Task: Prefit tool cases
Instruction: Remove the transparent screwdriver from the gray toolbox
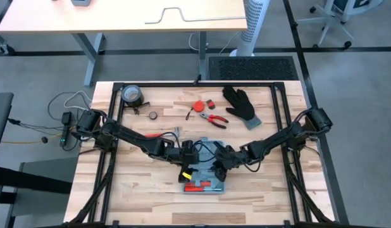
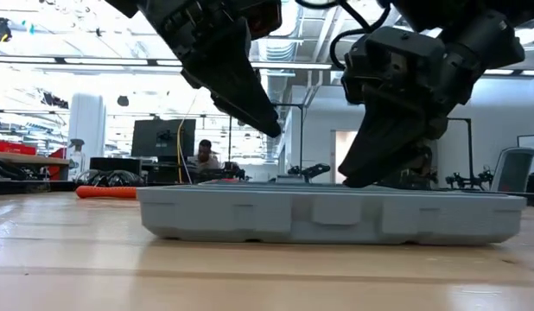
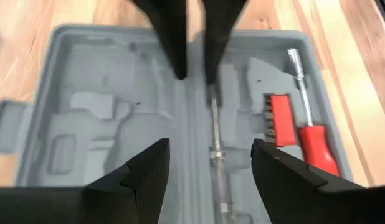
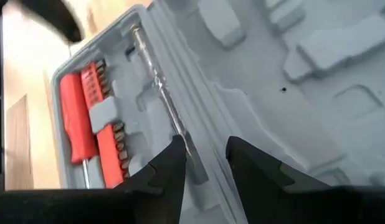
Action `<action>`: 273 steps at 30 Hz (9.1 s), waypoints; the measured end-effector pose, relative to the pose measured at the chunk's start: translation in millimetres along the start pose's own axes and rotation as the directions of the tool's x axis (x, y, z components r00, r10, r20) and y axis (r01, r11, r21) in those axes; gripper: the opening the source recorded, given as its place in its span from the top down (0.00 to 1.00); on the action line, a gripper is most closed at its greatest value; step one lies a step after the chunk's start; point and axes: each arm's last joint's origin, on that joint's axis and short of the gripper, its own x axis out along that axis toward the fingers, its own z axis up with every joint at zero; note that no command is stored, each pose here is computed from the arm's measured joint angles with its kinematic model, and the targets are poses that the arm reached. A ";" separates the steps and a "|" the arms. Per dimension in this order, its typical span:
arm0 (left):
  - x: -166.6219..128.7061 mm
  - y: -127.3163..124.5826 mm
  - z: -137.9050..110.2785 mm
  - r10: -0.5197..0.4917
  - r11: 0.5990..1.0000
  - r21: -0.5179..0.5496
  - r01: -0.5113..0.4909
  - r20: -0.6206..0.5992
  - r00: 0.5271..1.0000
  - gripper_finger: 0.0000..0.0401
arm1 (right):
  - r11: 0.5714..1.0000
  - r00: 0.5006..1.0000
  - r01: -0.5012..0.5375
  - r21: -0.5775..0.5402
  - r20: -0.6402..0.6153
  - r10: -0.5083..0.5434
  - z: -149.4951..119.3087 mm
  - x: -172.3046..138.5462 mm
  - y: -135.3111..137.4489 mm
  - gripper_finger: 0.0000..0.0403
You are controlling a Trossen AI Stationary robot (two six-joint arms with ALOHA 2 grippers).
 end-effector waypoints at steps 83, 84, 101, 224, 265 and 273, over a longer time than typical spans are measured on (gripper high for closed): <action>66.8 -5.8 -19.5 0.490 0.857 0.248 -0.451 -0.125 0.862 0.47 | 0.978 0.991 -0.128 0.164 0.058 0.120 -11.8 26.6 10.6 0.66; 66.6 -5.9 -20.1 0.490 0.857 0.255 -0.449 -0.131 0.862 0.47 | 0.978 0.991 -0.128 0.164 0.058 0.120 -11.8 26.7 10.6 0.66; 74.4 8.7 -24.3 0.597 0.789 0.272 -0.551 -0.128 0.792 0.47 | 0.976 0.992 -0.126 0.179 0.036 0.121 -28.7 22.7 21.8 0.66; 21.4 9.7 -94.2 -0.036 0.846 -0.532 0.038 0.014 0.999 0.58 | 0.906 1.000 0.015 0.423 -0.013 -0.010 19.1 19.7 -46.9 0.53; 22.4 13.6 -95.1 0.010 0.855 -0.519 -0.007 0.003 1.000 0.58 | 0.862 0.948 -0.318 0.394 0.121 0.294 54.8 -0.8 -16.7 0.53; 21.5 12.6 -94.9 -0.043 0.853 -0.521 0.034 -0.004 0.999 0.58 | 0.879 0.960 -0.275 0.390 0.066 0.271 44.2 0.0 -13.4 0.53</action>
